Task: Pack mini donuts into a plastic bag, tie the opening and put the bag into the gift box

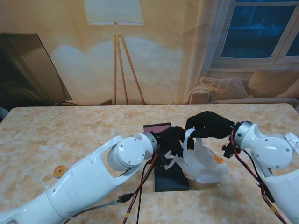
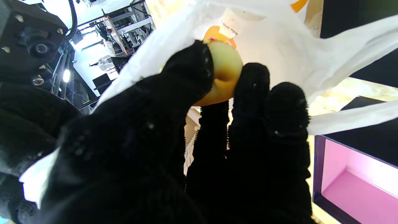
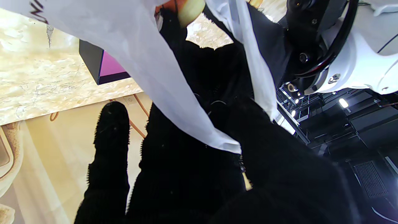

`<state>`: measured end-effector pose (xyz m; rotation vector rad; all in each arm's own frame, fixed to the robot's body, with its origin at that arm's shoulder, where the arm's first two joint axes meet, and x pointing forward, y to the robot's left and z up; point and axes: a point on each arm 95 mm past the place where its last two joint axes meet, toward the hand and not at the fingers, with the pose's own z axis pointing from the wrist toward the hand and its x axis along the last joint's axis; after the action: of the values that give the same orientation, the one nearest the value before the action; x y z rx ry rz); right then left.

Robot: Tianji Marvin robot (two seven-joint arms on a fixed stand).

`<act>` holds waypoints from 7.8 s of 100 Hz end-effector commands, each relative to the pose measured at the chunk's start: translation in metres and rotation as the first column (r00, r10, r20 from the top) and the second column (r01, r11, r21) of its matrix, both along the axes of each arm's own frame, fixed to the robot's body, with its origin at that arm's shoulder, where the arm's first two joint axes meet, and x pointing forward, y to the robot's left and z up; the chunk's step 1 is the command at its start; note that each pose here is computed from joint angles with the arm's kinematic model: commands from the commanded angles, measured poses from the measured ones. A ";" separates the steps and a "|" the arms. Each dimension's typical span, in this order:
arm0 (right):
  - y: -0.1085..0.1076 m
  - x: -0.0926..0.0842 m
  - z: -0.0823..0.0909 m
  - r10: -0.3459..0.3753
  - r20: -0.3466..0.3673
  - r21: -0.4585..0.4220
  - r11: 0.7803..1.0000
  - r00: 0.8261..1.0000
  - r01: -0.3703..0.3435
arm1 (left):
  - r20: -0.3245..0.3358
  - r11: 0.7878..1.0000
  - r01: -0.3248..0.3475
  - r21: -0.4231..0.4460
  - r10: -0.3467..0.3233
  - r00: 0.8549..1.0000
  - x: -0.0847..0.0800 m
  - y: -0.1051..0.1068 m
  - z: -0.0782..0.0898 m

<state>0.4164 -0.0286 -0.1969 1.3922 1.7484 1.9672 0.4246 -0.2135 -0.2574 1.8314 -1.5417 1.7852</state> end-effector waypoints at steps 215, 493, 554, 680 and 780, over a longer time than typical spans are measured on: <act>0.004 -0.006 -0.003 0.033 -0.008 0.036 0.999 0.999 -0.032 | -0.255 0.998 -0.056 0.018 0.059 0.965 -0.017 -0.007 0.005; 0.002 -0.004 -0.005 -0.016 -0.045 0.020 1.000 0.999 0.017 | 0.187 0.985 -0.092 0.144 0.065 0.980 -0.020 0.139 0.005; 0.001 -0.001 -0.007 -0.020 -0.042 0.010 1.000 0.999 0.020 | 0.337 0.815 -0.257 0.519 0.082 0.938 -0.029 0.244 -0.043; 0.002 0.006 -0.008 0.007 -0.072 0.060 0.998 0.997 -0.002 | 0.560 0.409 -0.587 0.699 0.197 0.805 -0.099 0.337 -0.097; 0.002 0.013 -0.010 0.008 -0.086 0.066 0.998 0.996 -0.003 | 0.531 0.360 -0.625 0.693 0.332 0.780 -0.087 0.361 -0.121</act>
<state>0.4317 -0.0296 -0.2032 1.5064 1.7215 2.0163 0.3392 0.1484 -0.3753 2.8072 -2.5598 1.7226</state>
